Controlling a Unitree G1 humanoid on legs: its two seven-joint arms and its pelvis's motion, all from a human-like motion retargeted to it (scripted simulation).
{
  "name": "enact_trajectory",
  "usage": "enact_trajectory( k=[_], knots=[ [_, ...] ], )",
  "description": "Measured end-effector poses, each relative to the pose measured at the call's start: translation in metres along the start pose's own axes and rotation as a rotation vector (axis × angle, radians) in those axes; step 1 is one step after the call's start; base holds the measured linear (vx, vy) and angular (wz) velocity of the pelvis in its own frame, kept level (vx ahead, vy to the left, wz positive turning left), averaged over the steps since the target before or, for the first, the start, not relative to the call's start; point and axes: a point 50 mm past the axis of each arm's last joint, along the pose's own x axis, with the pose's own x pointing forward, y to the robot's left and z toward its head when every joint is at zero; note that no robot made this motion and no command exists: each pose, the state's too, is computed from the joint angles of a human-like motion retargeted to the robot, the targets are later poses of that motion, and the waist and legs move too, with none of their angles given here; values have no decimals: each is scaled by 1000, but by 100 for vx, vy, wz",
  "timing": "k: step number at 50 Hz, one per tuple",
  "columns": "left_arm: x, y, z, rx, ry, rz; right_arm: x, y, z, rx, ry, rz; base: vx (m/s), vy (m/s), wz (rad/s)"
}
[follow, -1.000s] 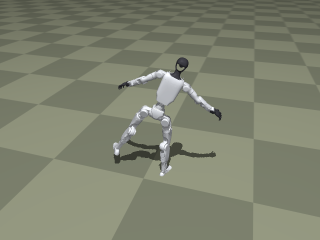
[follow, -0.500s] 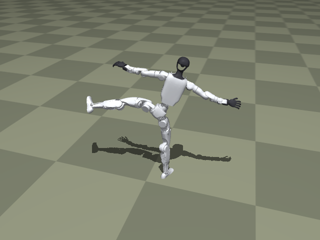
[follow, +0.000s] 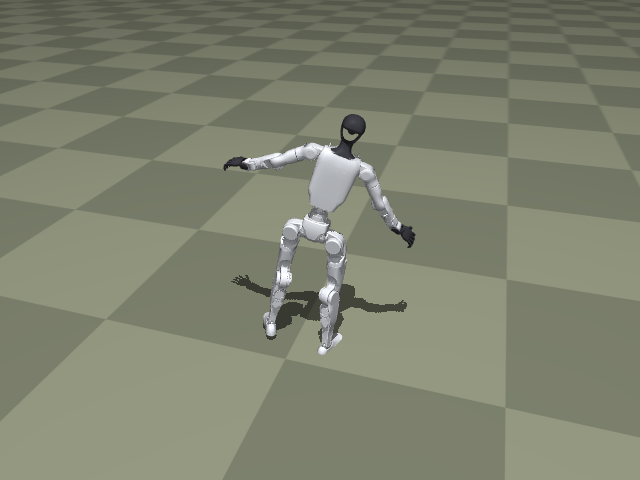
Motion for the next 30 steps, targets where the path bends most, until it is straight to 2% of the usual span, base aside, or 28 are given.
enact_trajectory(
  k=[7, 13, 20, 30],
  knots=[
    [-38, -114, -2, -53, 0, -317, -53, 128, -9, -236, -67, 392, 3, 12, -14],
    [-66, -180, 34, 67, -147, -547, -119, 193, -36, -418, -170, 693, 3, 14, 37],
    [-93, -229, 83, 172, -318, -686, -153, 218, -46, -443, -197, 826, -3, 15, 1],
    [-105, -248, 105, 210, -358, -714, -108, 192, -15, -292, -159, 673, -6, 11, 1]
  ],
)
